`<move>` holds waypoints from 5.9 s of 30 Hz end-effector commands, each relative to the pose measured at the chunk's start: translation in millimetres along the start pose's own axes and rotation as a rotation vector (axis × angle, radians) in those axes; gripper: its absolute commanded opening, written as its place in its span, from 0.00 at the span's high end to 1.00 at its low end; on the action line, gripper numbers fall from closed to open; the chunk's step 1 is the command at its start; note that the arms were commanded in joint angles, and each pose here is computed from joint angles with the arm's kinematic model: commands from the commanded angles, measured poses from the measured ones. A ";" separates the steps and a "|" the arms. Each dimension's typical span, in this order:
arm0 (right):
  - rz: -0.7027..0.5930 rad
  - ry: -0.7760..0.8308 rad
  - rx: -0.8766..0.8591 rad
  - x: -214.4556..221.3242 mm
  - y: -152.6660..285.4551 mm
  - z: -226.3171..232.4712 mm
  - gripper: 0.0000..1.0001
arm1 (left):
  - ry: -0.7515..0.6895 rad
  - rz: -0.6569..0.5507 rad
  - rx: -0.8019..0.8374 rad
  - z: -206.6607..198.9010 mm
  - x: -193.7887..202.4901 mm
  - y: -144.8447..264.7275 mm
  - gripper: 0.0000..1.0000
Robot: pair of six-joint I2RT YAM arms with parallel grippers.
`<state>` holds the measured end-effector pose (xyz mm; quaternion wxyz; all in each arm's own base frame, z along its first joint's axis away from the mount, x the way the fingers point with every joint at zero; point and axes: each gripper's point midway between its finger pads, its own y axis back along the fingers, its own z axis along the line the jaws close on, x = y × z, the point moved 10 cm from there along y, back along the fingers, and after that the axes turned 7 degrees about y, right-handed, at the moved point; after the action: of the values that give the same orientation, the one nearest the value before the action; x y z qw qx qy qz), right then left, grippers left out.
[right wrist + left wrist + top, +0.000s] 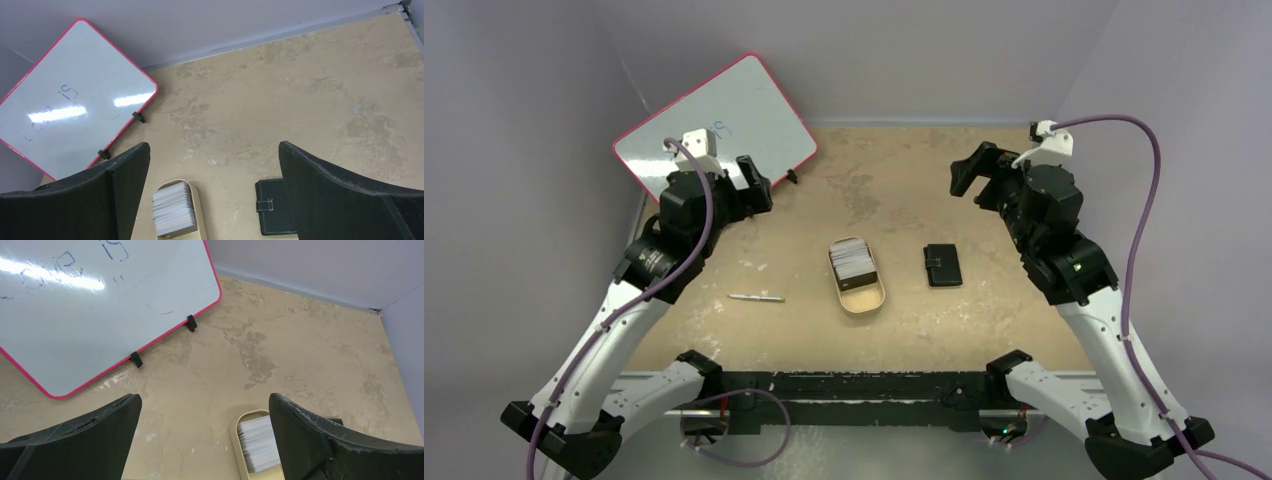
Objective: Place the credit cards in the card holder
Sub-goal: Open the card holder at the center of the board.
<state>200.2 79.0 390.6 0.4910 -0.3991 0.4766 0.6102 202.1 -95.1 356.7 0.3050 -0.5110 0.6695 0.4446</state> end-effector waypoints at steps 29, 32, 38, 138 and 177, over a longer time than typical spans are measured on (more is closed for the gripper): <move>0.187 0.321 -0.515 109.9 -93.7 50.4 0.31 | -0.155 0.023 -0.062 55.4 63.4 10.4 0.09; 0.217 0.306 -0.453 113.8 -107.6 52.3 0.31 | -0.160 0.025 -0.071 57.1 65.0 9.9 0.09; 0.383 0.145 -0.168 132.6 -127.3 47.7 0.32 | -0.126 0.080 -0.049 49.3 69.6 1.9 0.11; 0.069 -0.578 -1.391 97.4 48.8 65.7 1.00 | 0.648 0.396 1.229 -70.9 109.1 39.5 0.31; 0.412 -0.014 -0.536 132.4 1.8 135.5 0.56 | 0.429 0.444 0.462 -55.3 131.3 -16.7 1.00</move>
<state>164.0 221.5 273.8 0.2054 -0.3860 0.3682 0.8205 177.5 -194.0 234.5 0.1466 -0.3438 0.8883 0.2668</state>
